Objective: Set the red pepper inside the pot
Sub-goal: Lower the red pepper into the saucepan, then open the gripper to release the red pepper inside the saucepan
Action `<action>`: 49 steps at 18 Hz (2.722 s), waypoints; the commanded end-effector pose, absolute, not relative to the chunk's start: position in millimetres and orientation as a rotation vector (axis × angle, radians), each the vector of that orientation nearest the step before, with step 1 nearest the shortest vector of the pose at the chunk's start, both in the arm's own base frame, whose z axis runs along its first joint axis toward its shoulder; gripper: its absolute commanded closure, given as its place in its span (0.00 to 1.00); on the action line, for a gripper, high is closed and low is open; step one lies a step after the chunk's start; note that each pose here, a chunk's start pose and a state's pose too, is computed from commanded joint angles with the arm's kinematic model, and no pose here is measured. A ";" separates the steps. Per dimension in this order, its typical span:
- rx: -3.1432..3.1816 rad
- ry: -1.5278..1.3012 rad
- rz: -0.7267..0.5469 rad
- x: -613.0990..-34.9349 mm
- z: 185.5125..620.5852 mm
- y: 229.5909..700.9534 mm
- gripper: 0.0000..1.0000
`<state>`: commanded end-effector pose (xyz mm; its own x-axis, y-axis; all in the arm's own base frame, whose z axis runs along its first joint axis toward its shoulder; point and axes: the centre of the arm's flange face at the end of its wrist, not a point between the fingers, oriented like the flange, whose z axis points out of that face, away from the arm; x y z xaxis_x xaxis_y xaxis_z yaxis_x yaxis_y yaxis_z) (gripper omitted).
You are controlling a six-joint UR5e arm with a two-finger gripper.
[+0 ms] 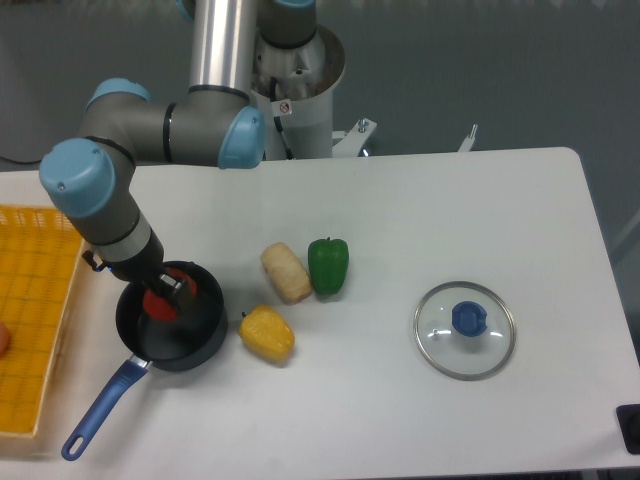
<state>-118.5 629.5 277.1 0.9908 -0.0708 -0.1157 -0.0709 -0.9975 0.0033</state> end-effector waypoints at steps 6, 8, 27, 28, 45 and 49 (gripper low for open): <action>-3.158 0.105 0.167 -118.3 260.9 631.8 0.35; -3.172 0.104 0.158 -118.9 251.2 633.1 0.35; -3.187 0.062 0.155 -119.7 224.2 639.7 0.33; -3.187 0.062 0.155 -119.7 224.2 639.7 0.33; -3.177 0.051 0.156 -132.0 231.7 637.0 0.33; -3.180 0.051 0.157 -133.2 229.8 637.0 0.33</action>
<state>-133.2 637.0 229.8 0.9946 -0.0342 -0.0975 -0.0300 -0.9986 0.0445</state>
